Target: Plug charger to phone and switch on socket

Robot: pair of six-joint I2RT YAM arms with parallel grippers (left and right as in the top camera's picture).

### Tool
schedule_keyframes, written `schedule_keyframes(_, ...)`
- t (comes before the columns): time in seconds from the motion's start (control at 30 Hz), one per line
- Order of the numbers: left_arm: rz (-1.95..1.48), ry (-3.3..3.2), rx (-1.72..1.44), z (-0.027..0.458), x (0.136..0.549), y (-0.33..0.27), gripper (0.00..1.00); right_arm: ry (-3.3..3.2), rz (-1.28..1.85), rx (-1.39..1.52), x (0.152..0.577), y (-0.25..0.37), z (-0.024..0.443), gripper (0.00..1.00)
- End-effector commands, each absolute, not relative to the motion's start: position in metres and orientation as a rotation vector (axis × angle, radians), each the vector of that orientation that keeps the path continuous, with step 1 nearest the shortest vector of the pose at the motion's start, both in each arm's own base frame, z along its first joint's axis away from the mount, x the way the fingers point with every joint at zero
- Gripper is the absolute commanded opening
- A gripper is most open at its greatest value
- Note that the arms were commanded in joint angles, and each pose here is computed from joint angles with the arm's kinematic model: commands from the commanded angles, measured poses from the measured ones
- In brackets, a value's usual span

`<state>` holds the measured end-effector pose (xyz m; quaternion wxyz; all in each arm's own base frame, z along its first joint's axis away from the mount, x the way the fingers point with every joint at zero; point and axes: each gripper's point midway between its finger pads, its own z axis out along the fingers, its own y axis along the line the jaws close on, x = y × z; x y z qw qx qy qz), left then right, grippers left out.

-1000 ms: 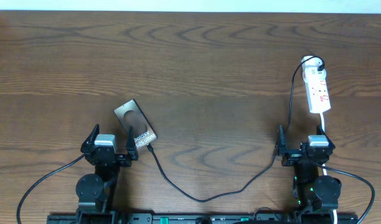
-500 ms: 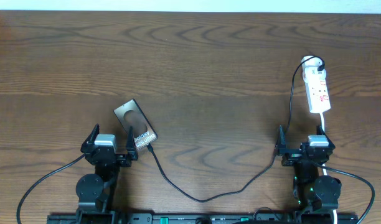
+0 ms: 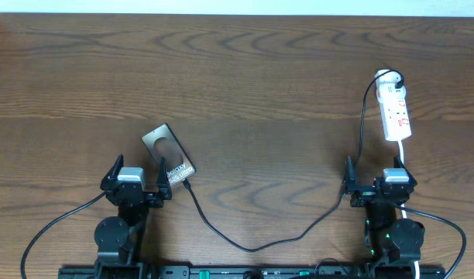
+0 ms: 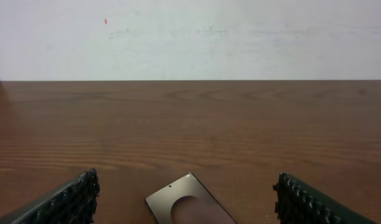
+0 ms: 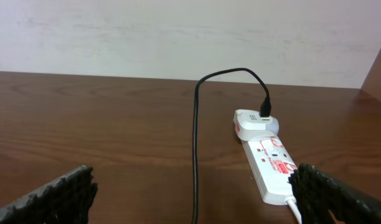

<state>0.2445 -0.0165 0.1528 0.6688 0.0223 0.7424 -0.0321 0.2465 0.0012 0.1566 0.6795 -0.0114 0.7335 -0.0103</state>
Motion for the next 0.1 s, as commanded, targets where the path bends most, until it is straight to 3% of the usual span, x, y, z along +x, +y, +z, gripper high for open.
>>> schedule_keyframes(0.0,-0.075,1.721,0.064,0.1376,0.2434,-0.0183,0.88,1.646,-0.021,-0.005,0.2462,-0.0014,0.1567,0.99)
schedule_keyframes(0.07,-0.075,1.721,0.064,0.1376,0.2434,-0.0183,0.88,1.646,-0.021,-0.005,0.2462,-0.0014,0.1567,0.99)
